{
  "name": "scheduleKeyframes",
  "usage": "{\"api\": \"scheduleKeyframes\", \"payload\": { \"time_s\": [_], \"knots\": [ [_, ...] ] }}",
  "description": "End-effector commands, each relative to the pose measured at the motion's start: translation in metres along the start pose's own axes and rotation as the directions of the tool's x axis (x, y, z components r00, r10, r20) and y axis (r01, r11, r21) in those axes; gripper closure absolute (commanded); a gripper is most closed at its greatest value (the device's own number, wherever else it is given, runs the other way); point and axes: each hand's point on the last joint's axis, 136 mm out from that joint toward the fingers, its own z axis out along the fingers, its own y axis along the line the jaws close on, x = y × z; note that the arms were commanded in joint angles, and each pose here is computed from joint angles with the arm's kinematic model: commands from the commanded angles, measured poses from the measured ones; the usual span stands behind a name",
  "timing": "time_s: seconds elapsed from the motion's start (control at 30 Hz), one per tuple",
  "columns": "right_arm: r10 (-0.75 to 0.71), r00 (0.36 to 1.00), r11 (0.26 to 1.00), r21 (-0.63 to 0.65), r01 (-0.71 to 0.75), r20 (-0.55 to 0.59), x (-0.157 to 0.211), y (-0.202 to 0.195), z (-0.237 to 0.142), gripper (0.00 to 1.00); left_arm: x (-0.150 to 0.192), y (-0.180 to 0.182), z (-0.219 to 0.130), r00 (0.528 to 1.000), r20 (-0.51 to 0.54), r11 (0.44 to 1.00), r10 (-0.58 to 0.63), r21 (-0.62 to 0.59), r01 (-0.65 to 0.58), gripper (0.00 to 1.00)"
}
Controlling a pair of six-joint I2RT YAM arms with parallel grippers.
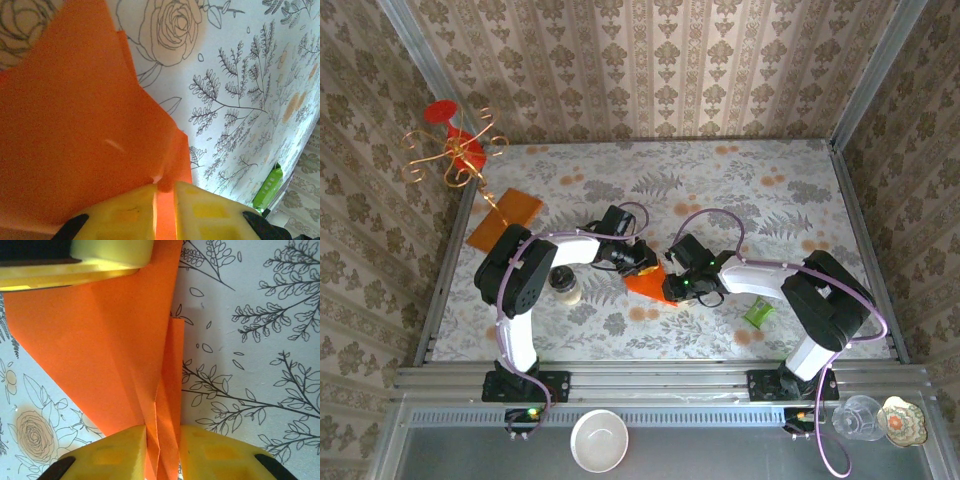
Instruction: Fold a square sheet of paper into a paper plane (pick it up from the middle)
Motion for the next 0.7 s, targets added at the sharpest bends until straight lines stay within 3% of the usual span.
{"api": "scheduleKeyframes", "payload": {
  "time_s": [0.0,0.67],
  "knots": [
    [0.002,0.996,1.000,0.019,0.000,-0.085,0.023,-0.008,0.014,0.76,-0.006,0.004,-0.003,1.000,0.006,0.999,-0.024,-0.023,0.024,0.81],
    [0.062,0.993,0.996,-0.051,-0.068,-0.102,0.024,-0.009,0.017,0.82,0.000,-0.021,-0.011,0.999,0.008,0.999,0.051,0.018,-0.051,0.81]
  ]
}}
